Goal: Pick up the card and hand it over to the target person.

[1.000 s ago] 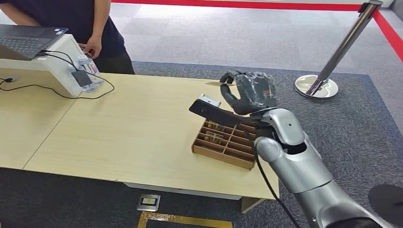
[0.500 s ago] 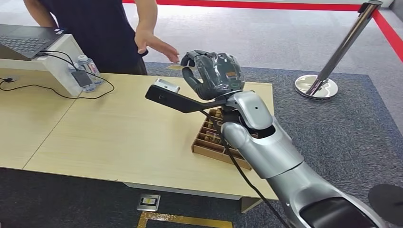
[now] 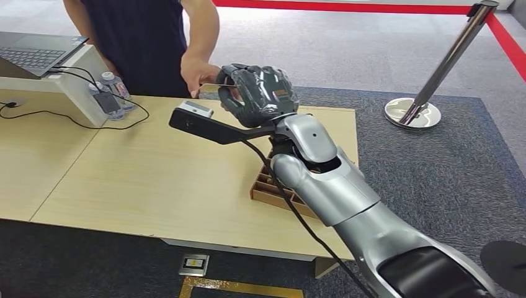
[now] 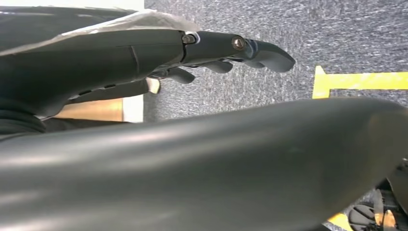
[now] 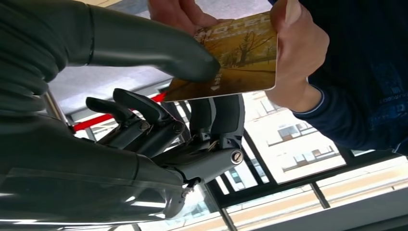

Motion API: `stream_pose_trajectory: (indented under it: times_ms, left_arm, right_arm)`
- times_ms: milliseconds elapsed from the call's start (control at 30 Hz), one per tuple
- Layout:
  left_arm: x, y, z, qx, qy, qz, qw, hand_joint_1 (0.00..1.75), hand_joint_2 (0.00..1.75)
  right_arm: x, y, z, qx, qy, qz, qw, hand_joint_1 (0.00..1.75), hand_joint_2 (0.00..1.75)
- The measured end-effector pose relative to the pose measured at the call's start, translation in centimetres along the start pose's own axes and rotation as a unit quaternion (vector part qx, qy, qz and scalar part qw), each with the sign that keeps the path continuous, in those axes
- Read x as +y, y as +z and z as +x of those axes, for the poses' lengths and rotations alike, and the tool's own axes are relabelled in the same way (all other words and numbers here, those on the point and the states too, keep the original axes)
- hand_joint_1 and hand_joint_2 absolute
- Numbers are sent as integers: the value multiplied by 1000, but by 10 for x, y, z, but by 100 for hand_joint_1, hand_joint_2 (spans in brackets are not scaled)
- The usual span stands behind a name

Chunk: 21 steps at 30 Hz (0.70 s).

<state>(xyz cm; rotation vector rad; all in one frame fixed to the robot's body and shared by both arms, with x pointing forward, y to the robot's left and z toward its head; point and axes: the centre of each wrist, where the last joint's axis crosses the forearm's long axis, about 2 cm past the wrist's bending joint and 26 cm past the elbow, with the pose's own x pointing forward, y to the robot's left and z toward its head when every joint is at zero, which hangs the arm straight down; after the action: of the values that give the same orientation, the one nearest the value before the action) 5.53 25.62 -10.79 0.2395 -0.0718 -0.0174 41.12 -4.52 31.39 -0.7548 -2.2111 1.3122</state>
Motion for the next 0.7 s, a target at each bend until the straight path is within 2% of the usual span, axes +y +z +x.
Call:
stream_pose_trajectory:
  times_ms: [167, 233, 300, 367, 400, 567, 633, 700]
  left_arm:
    - [1, 0, 0, -1, -2, 3, 1000, 0, 0]
    - [2, -1, 0, -1, -4, 3, 1000, 0, 0]
    - [2, -1, 0, 0, -4, 3, 1000, 0, 0]
    - [2, -1, -1, 2, -1, 3, 1000, 0, 0]
    - [2, -1, -1, 3, 2, 3, 1000, 0, 0]
    - [-1, 0, -2, 4, 13, 2, 1000, 0, 0]
    - [-2, 1, -2, 5, 20, 1, 1000, 0, 0]
    - [-3, 1, -3, 5, 27, -1, 1000, 0, 0]
  right_arm:
    - [-1, -1, -4, 5, -32, 0, 999, 172, 175]
    - [-2, 0, -6, 5, -45, -4, 999, 155, 175]
    - [-3, 2, -8, 5, -65, -9, 998, 75, 175]
    - [-4, 4, -10, 5, -87, -11, 996, 5, 175]
    - [-6, 6, -11, 4, -100, -12, 995, 0, 175]
    - [-12, 19, -22, 9, -137, -25, 990, 0, 175]
    - [-12, 35, -31, 15, -159, -41, 986, 0, 175]
    - [-11, 64, -42, 27, -182, -69, 980, 0, 175]
